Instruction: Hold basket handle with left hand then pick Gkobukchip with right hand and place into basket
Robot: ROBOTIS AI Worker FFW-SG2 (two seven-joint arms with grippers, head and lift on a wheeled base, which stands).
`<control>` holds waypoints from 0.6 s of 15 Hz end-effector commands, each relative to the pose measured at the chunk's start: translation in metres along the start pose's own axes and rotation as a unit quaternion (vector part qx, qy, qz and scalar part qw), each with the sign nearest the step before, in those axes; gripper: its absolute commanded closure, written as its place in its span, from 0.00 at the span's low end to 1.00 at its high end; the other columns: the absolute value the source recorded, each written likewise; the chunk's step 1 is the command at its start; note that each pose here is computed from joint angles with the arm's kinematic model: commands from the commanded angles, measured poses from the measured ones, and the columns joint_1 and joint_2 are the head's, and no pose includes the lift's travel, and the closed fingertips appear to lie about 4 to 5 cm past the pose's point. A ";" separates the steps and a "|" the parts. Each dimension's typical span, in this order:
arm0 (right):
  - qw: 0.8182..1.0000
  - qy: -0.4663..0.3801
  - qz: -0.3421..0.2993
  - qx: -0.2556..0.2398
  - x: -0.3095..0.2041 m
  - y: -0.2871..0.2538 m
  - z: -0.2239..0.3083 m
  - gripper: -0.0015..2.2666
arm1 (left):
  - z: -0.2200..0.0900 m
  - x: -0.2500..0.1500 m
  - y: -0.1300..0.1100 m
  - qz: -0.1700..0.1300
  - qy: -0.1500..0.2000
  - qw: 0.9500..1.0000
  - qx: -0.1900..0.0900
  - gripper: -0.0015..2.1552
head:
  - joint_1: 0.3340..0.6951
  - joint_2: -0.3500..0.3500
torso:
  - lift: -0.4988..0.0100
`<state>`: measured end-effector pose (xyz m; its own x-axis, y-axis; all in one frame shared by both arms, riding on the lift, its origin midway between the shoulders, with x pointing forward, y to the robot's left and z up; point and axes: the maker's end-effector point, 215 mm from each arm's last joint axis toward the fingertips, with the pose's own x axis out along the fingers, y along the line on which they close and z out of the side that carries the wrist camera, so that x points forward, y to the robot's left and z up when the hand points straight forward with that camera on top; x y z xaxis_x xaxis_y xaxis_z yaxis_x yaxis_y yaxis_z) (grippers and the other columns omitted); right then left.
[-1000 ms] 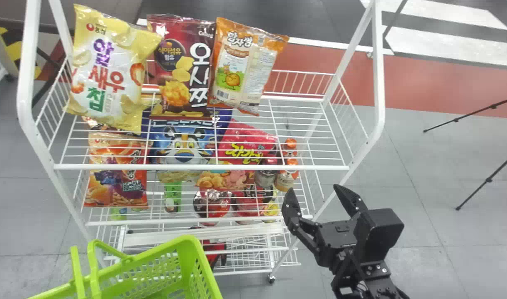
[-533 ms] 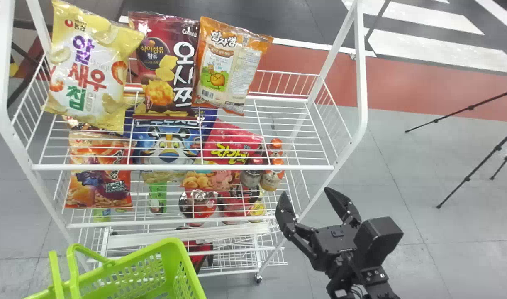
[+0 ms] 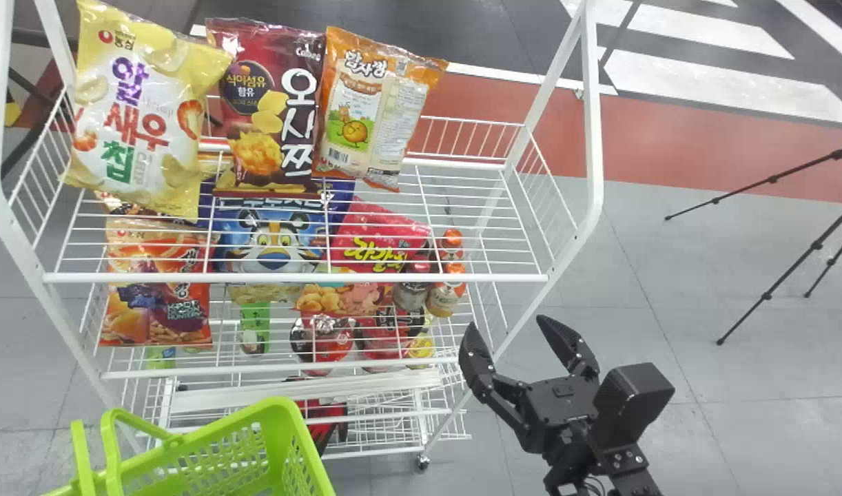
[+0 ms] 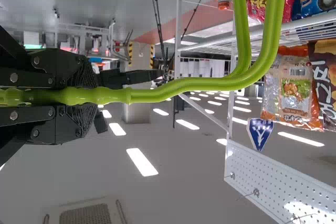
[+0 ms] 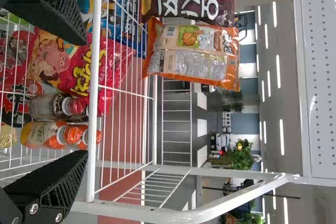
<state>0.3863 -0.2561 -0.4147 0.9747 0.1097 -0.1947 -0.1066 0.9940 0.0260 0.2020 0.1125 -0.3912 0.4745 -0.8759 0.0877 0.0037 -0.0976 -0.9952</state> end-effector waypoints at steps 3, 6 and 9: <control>1.000 0.000 -0.002 0.001 0.000 0.000 0.000 0.03 | 0.000 0.001 0.000 -0.001 0.000 1.000 0.000 0.88 | 1.00 0.09 | 0.98; 1.000 0.001 -0.002 0.002 0.000 0.000 0.000 0.03 | 0.001 0.001 0.000 0.001 0.000 1.000 0.001 0.88 | 1.00 0.09 | 0.98; 1.000 0.001 -0.001 0.001 0.001 0.002 -0.001 0.03 | 0.001 0.001 0.000 0.000 0.000 1.000 0.001 0.88 | 1.00 0.09 | 0.98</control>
<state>0.3863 -0.2546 -0.4156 0.9745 0.1078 -0.1968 -0.1043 0.9942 0.0280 0.2032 0.1118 -0.3912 0.4743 -0.8760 0.0873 0.0050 -0.0964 -0.9953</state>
